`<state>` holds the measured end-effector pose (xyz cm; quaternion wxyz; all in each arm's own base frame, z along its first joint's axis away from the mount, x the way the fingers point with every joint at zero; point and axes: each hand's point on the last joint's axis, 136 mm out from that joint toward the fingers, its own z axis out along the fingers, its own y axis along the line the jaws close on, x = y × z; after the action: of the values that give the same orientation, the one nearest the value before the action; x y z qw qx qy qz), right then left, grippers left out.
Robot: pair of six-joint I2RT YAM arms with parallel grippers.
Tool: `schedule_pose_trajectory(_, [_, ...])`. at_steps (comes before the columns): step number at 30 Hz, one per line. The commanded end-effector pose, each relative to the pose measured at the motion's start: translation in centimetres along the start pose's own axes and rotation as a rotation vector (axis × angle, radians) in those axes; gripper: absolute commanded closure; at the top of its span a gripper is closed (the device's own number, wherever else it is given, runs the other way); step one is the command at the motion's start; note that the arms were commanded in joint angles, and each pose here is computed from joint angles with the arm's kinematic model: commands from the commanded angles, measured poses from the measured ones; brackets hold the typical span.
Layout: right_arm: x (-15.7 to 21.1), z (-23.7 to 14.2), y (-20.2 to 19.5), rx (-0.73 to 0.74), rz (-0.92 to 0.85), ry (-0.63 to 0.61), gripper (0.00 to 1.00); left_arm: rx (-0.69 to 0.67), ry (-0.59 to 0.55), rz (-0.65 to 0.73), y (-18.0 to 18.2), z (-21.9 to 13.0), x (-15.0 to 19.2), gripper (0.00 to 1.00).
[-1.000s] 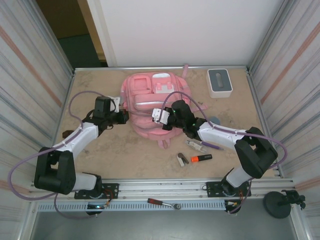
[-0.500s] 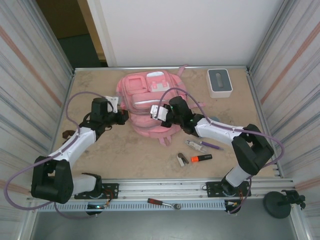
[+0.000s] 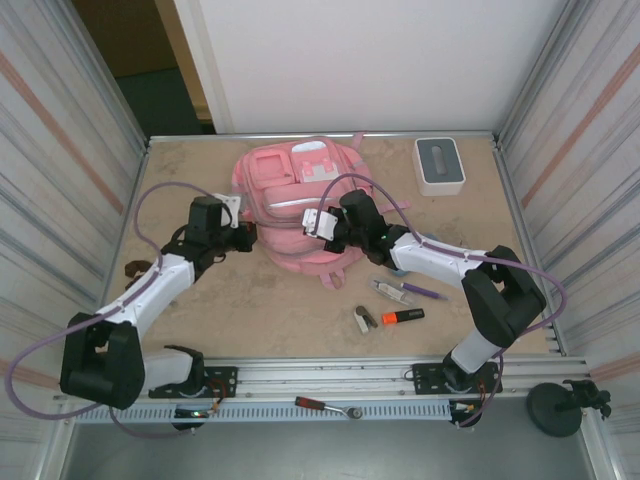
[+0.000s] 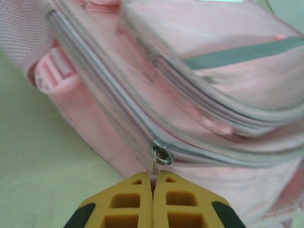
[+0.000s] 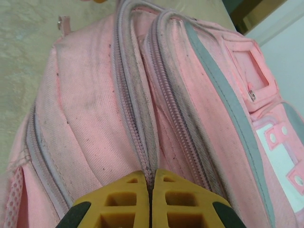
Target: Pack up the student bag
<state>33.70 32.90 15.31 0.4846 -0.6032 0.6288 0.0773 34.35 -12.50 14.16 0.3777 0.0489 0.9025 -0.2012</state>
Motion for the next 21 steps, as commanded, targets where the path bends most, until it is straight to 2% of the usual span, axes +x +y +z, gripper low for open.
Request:
schedule_pose_trajectory(1, [3.6, -1.6, -2.0, 0.066, 0.008, 0.11, 1.0, -0.257, -0.065, -0.085, 6.8, -1.0, -2.3, 1.0])
schedule_pose_trajectory(7, [3.7, -1.0, -1.8, 0.055, 0.0, 0.115, 1.0, -0.258, -0.025, -0.083, 8.2, 1.5, -3.3, 1.0])
schedule_pose_trajectory(11, [4.0, -1.2, -2.0, 0.058, -0.002, 0.13, 1.0, -0.193, -0.032, -0.072, 7.1, 2.0, -3.3, 1.0])
schedule_pose_trajectory(21, [3.6, -2.1, -2.0, 0.043, 0.007, 0.108, 1.0, -0.282, 0.004, -0.087, 10.3, 3.4, -3.9, 1.0])
